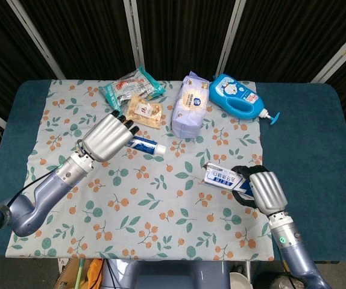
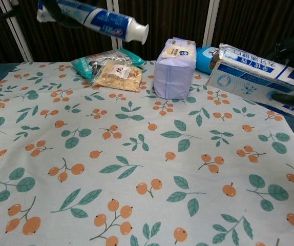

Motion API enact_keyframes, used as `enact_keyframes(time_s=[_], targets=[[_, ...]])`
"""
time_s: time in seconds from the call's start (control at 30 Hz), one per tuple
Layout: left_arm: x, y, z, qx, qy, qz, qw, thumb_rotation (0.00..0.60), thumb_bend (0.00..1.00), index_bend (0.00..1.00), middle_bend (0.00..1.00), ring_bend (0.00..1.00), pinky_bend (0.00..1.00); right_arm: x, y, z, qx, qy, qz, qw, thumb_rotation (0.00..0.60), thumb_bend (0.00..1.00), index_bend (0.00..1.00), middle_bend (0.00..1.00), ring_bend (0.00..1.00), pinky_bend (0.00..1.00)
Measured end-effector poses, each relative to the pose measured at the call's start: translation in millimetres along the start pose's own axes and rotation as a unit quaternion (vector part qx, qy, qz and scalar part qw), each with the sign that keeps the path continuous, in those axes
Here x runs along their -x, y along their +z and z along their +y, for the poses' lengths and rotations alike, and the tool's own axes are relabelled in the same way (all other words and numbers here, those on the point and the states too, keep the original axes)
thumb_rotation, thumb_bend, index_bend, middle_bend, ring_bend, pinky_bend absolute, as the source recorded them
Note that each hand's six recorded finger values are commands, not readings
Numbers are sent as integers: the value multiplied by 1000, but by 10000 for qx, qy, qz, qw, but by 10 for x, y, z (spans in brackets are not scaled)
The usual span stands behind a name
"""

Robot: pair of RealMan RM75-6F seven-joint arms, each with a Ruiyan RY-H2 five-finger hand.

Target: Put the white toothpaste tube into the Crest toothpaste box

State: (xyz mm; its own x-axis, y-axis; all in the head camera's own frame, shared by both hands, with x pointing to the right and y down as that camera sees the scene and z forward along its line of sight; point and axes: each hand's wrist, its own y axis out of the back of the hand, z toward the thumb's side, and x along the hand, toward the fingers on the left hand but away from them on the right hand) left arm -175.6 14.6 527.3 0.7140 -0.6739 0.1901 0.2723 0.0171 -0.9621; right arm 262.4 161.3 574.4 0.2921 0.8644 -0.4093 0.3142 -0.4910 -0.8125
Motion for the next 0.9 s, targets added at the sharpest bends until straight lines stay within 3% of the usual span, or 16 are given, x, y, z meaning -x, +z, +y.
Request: enact_keyframes(time_s=[0.1, 0.27, 0.9], targets=[[-105, 53, 188, -52, 132, -193, 9997, 600, 422, 582, 652, 613, 575, -12, 25, 15, 40, -21, 29, 10000, 600, 323, 368, 471, 436, 337], [-209, 213, 311, -37, 114, -484, 9988, 600, 423, 585, 652, 613, 576, -29, 59, 72, 129, -98, 72, 9998, 600, 322, 368, 471, 436, 337], [-436, 614, 423, -304, 124, -878, 9956, 600, 422, 585, 653, 614, 576, -19, 56, 146, 398, -159, 57, 9991, 600, 322, 368, 471, 436, 337]])
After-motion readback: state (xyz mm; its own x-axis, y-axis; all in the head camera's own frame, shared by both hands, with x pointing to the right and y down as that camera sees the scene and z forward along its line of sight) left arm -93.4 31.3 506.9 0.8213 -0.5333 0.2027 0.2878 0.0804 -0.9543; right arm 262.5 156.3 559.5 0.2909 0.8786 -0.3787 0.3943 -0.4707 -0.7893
